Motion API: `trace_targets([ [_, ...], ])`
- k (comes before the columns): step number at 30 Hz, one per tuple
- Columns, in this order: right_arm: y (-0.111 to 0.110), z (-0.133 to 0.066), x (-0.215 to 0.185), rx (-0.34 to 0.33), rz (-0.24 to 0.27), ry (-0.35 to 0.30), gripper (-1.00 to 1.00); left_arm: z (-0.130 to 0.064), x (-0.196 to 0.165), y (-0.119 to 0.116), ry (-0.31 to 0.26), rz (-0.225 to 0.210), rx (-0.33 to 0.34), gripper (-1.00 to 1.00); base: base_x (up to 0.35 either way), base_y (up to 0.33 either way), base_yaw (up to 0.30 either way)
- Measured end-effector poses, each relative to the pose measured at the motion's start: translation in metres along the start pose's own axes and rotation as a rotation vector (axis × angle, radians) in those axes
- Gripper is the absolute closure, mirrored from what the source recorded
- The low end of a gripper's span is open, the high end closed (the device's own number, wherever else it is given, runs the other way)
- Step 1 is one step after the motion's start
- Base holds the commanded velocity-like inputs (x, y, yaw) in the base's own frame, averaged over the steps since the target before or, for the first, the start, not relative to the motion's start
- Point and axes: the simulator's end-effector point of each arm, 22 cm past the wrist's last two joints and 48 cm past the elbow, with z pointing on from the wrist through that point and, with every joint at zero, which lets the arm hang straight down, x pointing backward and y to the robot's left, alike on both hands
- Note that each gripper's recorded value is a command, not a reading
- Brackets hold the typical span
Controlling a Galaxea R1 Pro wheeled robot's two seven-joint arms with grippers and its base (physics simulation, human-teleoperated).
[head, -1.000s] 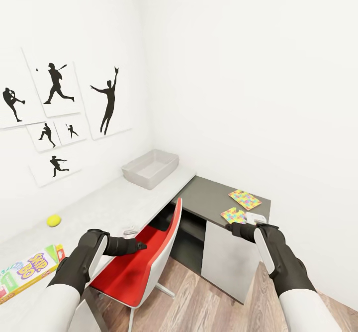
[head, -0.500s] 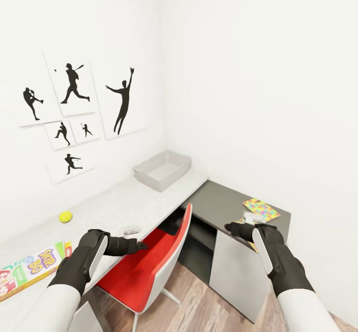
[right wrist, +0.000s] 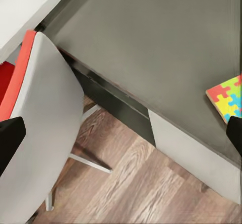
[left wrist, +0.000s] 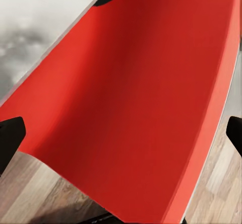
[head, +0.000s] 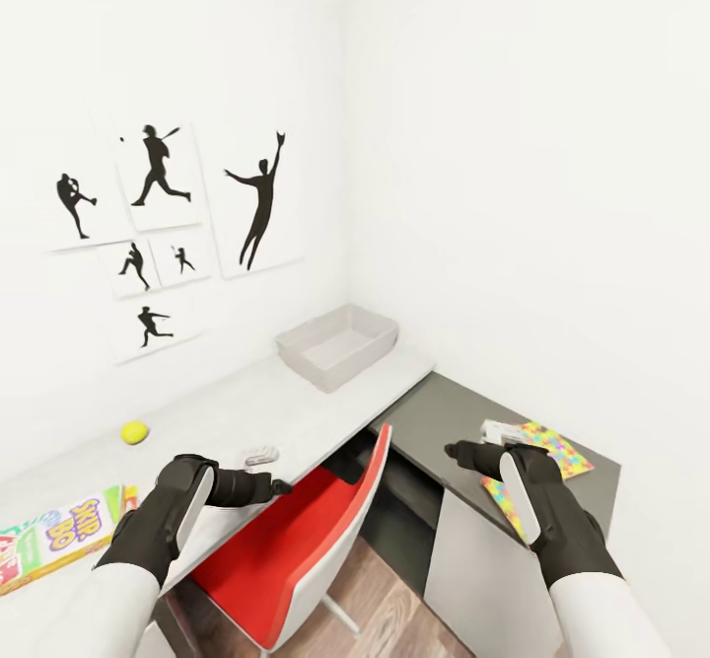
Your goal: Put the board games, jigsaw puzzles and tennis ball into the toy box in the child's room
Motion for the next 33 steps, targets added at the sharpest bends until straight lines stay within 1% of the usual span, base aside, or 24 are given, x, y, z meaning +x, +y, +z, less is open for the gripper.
trace_targets([
  [3,0.0,0.0,0.0,0.0,0.0,0.0,-1.0,0.0,0.0,0.001,0.001,-0.001,-0.001,-1.0,0.209,-0.17,0.016],
  [10,0.001,0.0,0.0,-0.001,0.0,-0.001,-1.0,0.0,0.0,0.001,0.002,-0.001,-0.002,-1.0,0.205,-0.062,0.004],
  [24,0.002,0.0,-0.001,0.0,-0.004,-0.002,-1.0,-0.001,0.0,0.001,0.001,-0.002,-0.002,-1.0,0.293,-0.035,0.001],
  [27,0.003,0.0,0.0,0.0,-0.013,-0.002,-1.0,-0.001,0.0,0.001,0.001,-0.002,-0.002,-1.0,0.302,-0.081,0.109],
  [33,0.012,0.001,0.001,-0.006,-0.043,0.001,-1.0,0.0,0.0,0.001,0.002,-0.003,-0.002,-1.0,0.228,-0.138,0.245],
])
